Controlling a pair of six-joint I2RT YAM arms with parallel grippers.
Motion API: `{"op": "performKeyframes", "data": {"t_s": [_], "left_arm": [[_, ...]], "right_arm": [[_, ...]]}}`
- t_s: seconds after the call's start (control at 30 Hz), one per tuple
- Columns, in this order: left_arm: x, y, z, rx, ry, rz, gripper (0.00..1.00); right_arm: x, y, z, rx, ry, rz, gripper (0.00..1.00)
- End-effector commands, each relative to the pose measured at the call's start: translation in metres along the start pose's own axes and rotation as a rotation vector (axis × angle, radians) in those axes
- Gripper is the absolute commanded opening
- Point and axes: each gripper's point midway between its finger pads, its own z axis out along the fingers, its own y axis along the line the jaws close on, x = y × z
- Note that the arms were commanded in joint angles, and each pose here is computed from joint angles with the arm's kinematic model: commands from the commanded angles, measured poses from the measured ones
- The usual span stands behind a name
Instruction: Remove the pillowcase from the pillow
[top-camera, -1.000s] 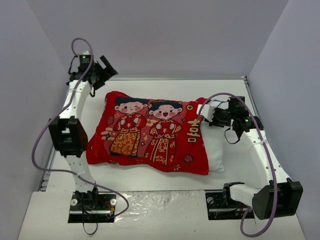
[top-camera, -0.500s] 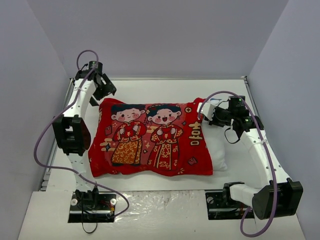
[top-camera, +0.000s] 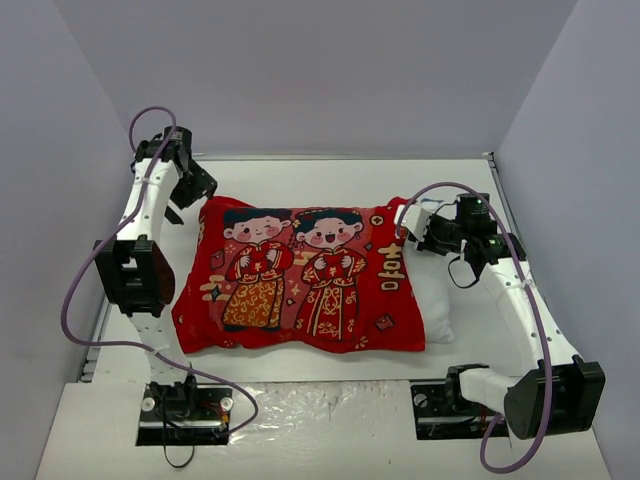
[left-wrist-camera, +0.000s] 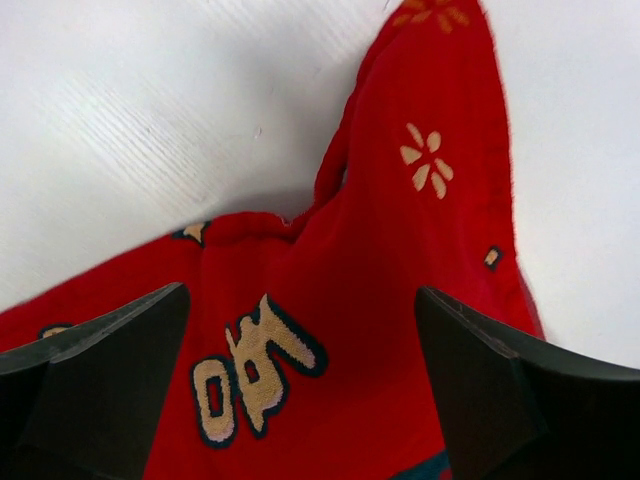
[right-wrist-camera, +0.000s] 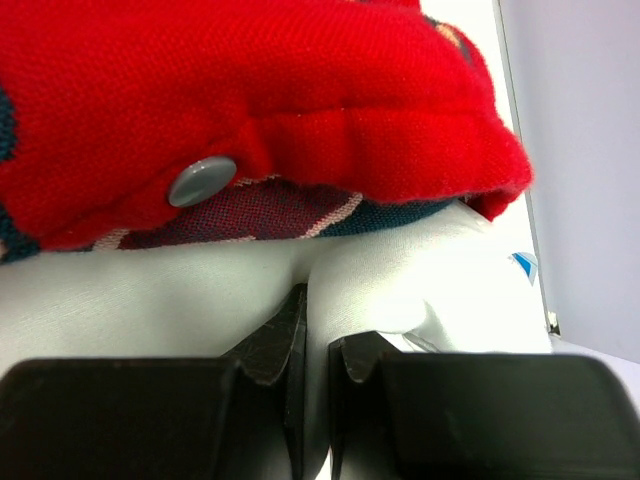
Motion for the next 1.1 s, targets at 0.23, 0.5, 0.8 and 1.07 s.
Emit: {"op": "performKeyframes", "data": {"t_s": [0.23,0.5,0.8,1.07], "left_arm": [[0.024,-0.026,0.030,0.115,0.068,-0.057,1.00],[0.000,-0.048,0.032,0.283,0.051,-0.063,0.08],[-0.080,-0.138,-0.100,1.003,-0.210,-0.102,0.02],[-0.067,-0.107,-0.119,1.240,-0.368,-0.064,0.02]], "right_arm": [[-0.015,-0.012,-0.003,0.038,-0.050,-0.011,0.00],[-0.019,-0.010,-0.005,0.041,-0.066,0.020,0.00],[-0.076,-0.122,-0.033,0.297,-0.257,0.200,0.00],[-0.103,-0.116,-0.044,0.230,-0.438,0.140,0.00]]}}
